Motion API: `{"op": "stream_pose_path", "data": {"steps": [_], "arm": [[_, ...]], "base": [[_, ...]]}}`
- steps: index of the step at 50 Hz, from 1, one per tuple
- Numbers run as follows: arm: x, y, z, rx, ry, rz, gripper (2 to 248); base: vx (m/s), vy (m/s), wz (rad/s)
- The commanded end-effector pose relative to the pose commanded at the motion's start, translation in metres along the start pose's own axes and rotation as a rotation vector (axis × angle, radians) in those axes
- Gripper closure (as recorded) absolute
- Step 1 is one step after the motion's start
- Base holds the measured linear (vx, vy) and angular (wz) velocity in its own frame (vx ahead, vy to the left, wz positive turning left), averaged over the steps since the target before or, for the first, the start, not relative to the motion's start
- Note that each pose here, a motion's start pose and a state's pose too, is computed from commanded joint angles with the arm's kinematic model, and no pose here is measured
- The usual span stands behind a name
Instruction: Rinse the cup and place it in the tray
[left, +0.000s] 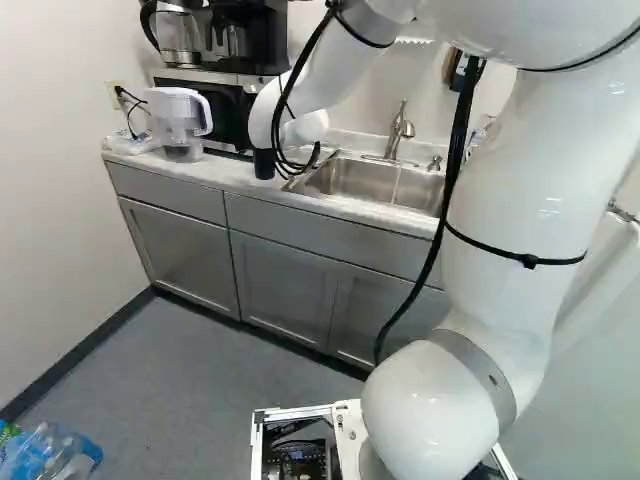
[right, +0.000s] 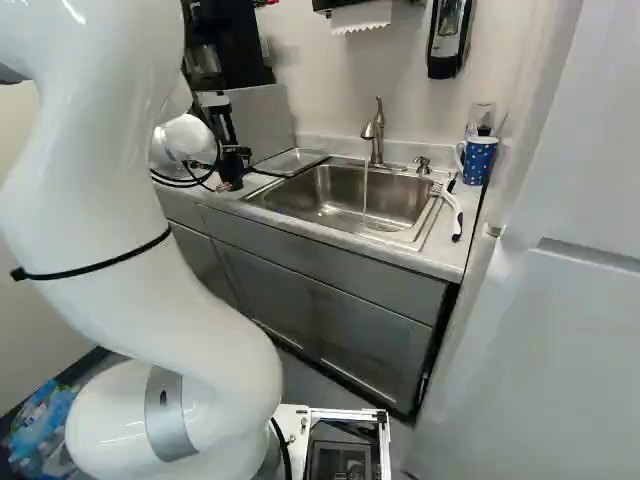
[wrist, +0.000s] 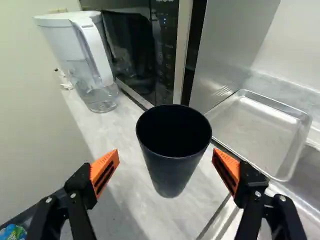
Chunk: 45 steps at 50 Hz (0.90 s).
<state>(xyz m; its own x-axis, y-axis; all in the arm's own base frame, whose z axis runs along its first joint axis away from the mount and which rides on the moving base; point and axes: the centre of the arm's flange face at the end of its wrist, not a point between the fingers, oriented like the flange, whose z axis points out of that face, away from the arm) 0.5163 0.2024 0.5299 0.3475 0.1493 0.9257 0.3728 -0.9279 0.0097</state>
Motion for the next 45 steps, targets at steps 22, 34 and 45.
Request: {"op": "stream_pose_path", "data": {"steps": [22, 34, 45], "arm": [[-0.012, -0.002, 0.005, 0.004, 0.087, -0.001, 3], [-0.018, -0.003, 0.011, 0.004, 0.122, -0.001, 3], [-0.025, -0.003, 0.016, 0.005, 0.151, -0.001, 3]], "base": [[0.0, 0.0, 0.0], [0.0, 0.0, 0.0], [0.0, 0.0, 0.0]]}}
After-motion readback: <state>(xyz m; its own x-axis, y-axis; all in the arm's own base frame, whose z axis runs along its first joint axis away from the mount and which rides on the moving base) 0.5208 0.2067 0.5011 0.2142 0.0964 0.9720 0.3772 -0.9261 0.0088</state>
